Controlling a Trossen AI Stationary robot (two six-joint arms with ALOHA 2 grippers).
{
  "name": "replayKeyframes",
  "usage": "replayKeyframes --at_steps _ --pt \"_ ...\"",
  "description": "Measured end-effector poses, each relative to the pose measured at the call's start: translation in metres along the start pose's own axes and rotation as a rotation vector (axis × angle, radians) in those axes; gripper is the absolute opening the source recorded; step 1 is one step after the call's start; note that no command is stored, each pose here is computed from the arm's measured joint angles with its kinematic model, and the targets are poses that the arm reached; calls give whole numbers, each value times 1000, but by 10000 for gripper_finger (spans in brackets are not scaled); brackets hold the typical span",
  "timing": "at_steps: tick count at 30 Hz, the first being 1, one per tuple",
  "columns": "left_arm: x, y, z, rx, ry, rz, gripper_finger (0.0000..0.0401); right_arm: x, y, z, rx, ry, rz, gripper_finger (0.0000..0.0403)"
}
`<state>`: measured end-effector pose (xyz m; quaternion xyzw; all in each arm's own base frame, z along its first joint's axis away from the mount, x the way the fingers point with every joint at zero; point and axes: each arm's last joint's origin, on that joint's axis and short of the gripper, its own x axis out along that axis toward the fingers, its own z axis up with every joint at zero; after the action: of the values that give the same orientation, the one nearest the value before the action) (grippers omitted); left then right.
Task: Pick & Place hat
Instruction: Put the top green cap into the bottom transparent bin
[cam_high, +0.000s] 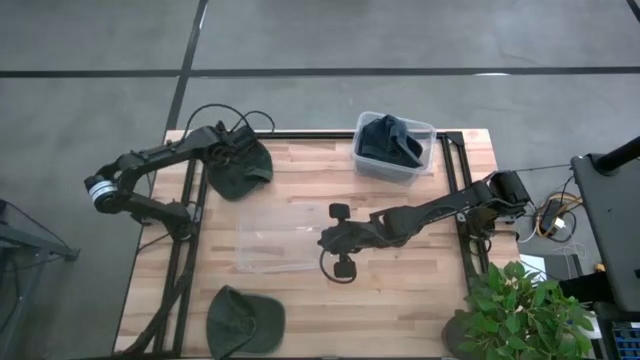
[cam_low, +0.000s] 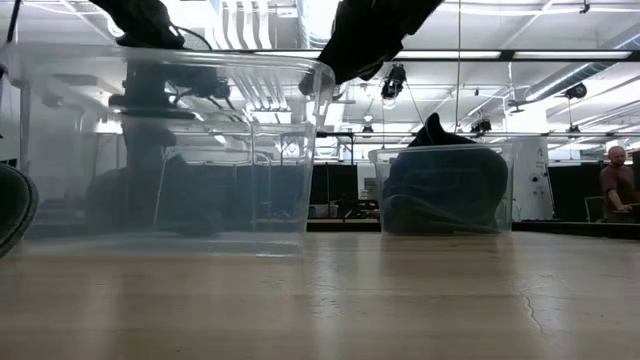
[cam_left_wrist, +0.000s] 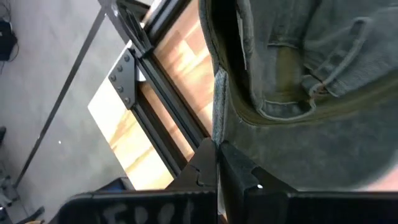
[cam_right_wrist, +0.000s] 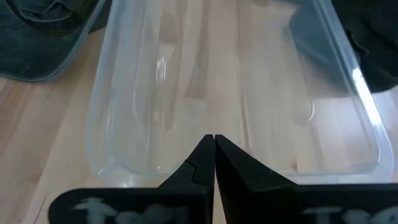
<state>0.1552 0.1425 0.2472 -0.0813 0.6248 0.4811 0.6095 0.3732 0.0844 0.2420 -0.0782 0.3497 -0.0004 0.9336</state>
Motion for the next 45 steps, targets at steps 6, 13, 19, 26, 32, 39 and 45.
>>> replayKeyframes --at_steps 6,13,19,26,32,39,45 --pt "-17 11 0 6 -60 -8 0 -4 -1 11 -34 -48 -23 9" --pt "-49 30 -4 -10 -128 -1 0 -15 -6 28 -77 -89 -102 9" --pt "-80 46 -14 -30 -194 -88 0 -45 -15 36 -84 -84 -291 9" --pt "-123 71 -25 -55 -306 -199 0 -93 -29 40 -19 -113 -469 9" --pt "-161 90 -31 -86 -456 -383 0 -111 -33 41 30 -148 -467 9" --pt "-185 89 -41 -11 -520 -585 0 -110 -33 40 21 -137 -468 9" --pt "-193 75 -49 85 -480 -730 0 -109 -33 38 17 -127 -469 9"
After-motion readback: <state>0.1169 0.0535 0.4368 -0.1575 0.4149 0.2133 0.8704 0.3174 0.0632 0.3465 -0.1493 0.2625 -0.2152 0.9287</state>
